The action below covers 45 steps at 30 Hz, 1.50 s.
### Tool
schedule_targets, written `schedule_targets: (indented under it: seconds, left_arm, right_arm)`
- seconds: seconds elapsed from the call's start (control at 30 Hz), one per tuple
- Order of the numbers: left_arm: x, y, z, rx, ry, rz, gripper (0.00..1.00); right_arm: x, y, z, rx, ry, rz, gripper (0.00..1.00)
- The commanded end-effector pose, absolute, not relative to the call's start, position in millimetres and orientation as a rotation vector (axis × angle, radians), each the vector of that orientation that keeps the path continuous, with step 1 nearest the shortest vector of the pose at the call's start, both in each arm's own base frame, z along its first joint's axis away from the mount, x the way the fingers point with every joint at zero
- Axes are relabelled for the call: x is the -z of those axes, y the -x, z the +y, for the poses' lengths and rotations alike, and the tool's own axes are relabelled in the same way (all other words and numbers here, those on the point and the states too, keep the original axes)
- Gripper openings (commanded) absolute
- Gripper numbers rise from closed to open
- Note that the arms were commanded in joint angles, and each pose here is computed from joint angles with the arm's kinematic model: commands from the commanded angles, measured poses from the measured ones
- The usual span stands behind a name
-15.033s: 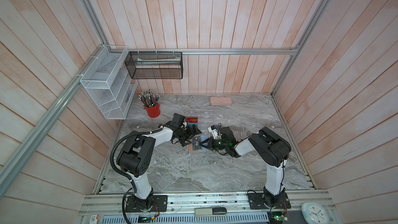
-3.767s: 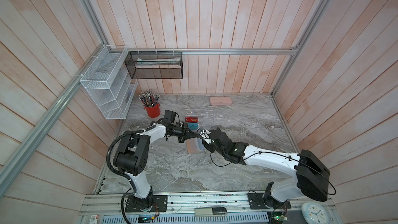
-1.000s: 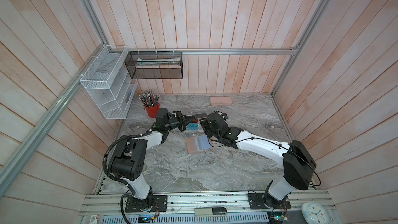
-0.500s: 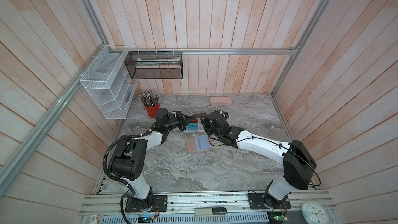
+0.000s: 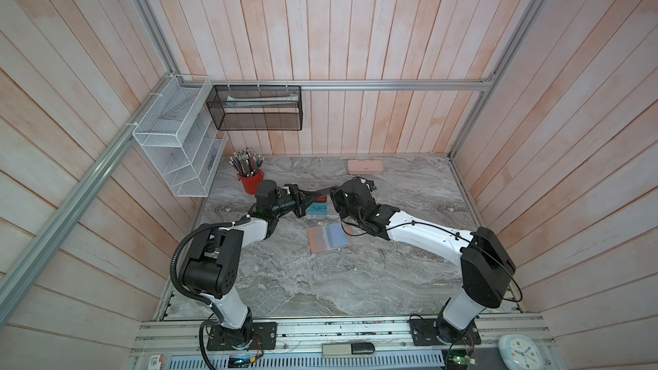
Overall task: Take the credit cards out of the card holder
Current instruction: Take out the credit card from the card slot.
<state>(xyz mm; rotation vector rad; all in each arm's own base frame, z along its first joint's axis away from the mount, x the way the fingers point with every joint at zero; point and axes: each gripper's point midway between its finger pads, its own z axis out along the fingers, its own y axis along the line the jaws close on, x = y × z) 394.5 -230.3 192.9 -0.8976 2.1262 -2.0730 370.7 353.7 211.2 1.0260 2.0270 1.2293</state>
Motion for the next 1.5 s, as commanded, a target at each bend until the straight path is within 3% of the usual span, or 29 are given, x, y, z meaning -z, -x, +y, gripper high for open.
schedule_targets:
  seconds: [0.0,0.23,0.4,0.5,0.67,0.93,0.97,1.07,1.17,1.47]
  left_arm:
    - [-194.0,-391.0,-232.1,2.088,0.86,2.121,0.0]
    - [-194.1,-390.7,-232.0,2.089,0.86,2.12,0.0]
    - [-194.4,-392.4,-232.3,2.09,0.86,2.118,0.0]
    - [-195.0,-393.5,-232.3,2.091,0.858,2.117,0.0]
    - [-194.6,-396.2,-231.6,2.074,0.857,2.117,0.23]
    - [-199.9,-408.5,-216.3,1.941,0.814,2.151,0.5]
    - [-202.0,-410.2,-210.5,1.911,0.813,2.153,0.56]
    - [-213.3,-414.2,-192.3,1.817,0.786,2.162,0.84]
    - [-224.9,-414.6,-173.2,1.73,0.766,2.167,0.99]
    - [-250.5,-399.1,-129.8,1.535,0.656,2.221,1.0]
  right_arm:
    - [-216.2,-374.8,359.3,-1.275,-1.028,2.006,0.25]
    - [-212.1,-377.1,364.2,-1.279,-1.029,2.015,0.16]
    - [-211.6,-377.3,365.6,-1.281,-1.029,2.02,0.01]
    - [-211.4,-376.8,365.5,-1.283,-1.032,2.021,0.0]
    - [-210.9,-375.5,365.2,-1.284,-1.035,2.027,0.0]
    - [-209.5,-373.2,363.1,-1.239,-1.074,2.047,0.0]
    - [-210.2,-373.2,363.0,-1.221,-1.086,2.049,0.0]
    - [-215.7,-376.9,365.8,-1.187,-1.128,2.044,0.0]
    - [-221.5,-384.2,380.8,-1.192,-1.137,2.061,0.0]
    - [-217.6,-404.2,409.8,-1.088,-1.258,2.108,0.0]
